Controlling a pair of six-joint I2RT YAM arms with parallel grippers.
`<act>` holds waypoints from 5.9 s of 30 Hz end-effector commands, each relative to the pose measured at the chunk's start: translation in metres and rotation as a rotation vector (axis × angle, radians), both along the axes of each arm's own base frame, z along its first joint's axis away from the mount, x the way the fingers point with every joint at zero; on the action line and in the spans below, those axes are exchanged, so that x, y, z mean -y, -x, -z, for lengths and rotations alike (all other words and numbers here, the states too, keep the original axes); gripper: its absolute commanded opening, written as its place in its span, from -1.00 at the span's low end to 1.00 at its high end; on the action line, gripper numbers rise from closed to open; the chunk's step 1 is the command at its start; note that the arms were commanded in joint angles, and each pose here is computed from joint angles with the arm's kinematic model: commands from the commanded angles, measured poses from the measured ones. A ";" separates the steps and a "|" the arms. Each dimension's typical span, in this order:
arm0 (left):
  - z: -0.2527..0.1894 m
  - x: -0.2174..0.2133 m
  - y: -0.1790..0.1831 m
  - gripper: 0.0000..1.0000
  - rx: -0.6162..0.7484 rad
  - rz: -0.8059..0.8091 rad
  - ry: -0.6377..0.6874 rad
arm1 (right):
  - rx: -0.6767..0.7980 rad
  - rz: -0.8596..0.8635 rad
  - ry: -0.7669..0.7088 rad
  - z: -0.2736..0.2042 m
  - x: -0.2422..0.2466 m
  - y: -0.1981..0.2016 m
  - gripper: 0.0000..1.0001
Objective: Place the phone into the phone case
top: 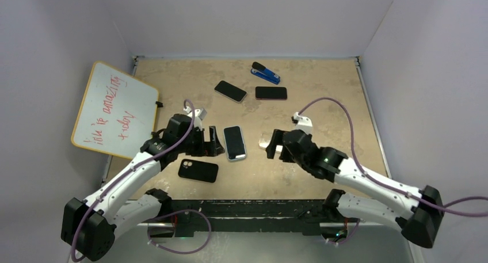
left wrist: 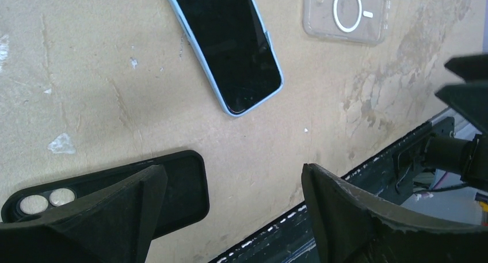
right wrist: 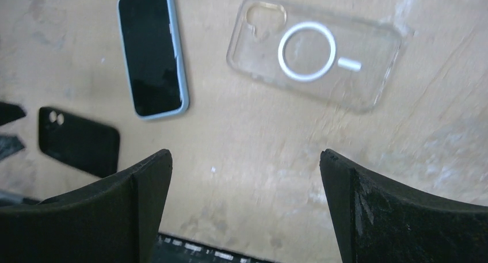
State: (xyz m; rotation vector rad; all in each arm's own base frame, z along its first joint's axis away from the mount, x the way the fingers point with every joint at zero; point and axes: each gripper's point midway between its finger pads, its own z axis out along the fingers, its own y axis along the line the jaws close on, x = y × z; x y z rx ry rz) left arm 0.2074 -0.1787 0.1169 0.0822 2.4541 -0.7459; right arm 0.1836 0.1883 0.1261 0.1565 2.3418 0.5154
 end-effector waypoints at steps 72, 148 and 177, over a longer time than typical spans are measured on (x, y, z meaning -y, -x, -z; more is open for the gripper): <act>0.059 -0.051 -0.015 0.62 -0.175 -0.450 -0.185 | 0.190 -0.659 0.366 0.101 -0.156 -0.333 0.61; 0.015 0.130 0.081 0.25 -0.027 0.206 -0.024 | 0.130 -0.154 -0.022 -0.039 -0.016 -0.069 0.23; 0.098 -0.018 0.043 -0.09 -0.143 -0.395 -0.393 | 0.125 -0.198 -0.073 -0.038 -0.019 -0.054 0.20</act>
